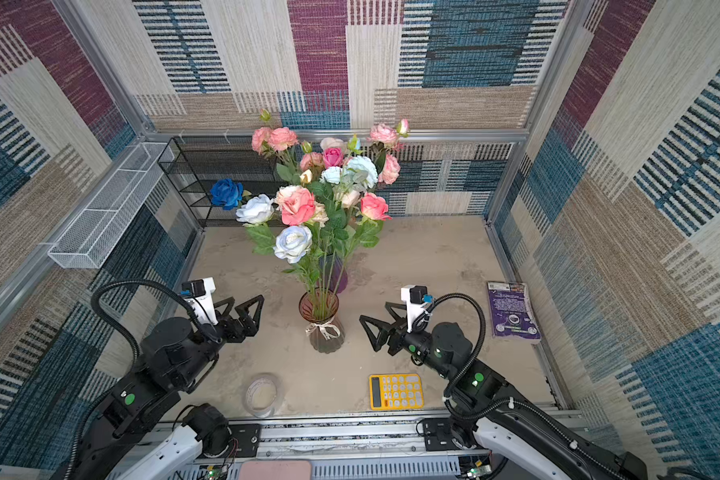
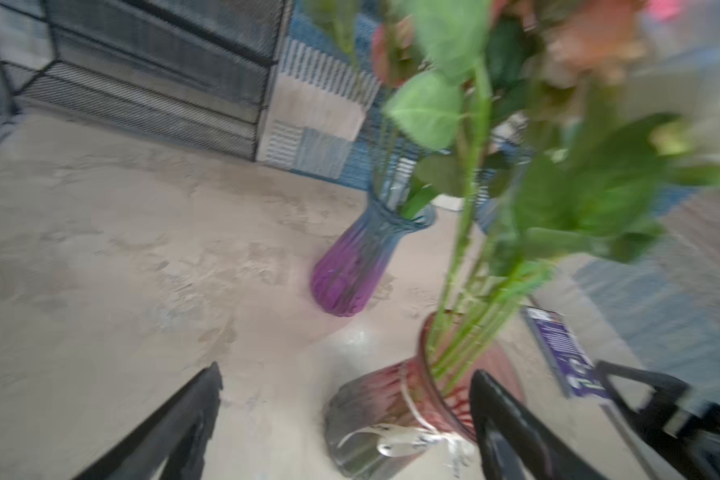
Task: Arrange the flowers into the vase
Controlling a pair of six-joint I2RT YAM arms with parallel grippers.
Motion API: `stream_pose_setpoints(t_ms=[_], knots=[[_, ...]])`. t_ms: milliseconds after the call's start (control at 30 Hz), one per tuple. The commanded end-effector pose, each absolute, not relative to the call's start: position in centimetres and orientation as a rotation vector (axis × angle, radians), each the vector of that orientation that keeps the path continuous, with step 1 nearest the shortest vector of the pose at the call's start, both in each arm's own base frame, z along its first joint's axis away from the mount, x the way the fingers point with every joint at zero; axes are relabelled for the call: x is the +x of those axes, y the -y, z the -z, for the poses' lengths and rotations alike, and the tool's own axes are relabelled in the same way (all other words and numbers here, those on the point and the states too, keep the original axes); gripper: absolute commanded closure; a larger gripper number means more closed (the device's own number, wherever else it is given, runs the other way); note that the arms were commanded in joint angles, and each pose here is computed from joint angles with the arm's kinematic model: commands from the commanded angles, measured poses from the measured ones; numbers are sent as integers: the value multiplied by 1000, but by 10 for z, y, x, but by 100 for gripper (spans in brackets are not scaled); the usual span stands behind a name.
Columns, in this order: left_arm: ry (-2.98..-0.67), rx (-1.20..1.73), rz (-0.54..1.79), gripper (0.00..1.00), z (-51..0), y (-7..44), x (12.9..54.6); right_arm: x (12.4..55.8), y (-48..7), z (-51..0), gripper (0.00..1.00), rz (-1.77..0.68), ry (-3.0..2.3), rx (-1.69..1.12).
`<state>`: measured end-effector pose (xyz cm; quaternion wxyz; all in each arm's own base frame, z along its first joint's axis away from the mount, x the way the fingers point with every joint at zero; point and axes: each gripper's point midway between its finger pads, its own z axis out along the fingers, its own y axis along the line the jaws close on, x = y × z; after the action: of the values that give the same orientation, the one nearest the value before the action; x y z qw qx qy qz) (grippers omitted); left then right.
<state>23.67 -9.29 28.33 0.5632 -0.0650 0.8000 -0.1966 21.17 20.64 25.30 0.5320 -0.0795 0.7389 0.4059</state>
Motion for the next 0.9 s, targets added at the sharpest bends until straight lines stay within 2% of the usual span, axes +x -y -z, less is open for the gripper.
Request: stream_pose_setpoints(t_ms=[0,200,433,667,867], knots=[[-1868,-392,187,1,-266,49,253,235,-182,-246,0,-859,-1770,41],[-1820,-328,-51,1,-257,40,292,250,-177,-235,0,-774,-1813,121],[-1876,-343,-261,2,-217,-20,343,252,-162,-241,0,-712,-1791,171],[-1971,-269,-294,4,-160,-41,364,259,-138,-247,0,-565,-1755,237],[-1874,-158,-231,4,-137,-29,380,280,-106,-248,0,-407,-1732,348]])
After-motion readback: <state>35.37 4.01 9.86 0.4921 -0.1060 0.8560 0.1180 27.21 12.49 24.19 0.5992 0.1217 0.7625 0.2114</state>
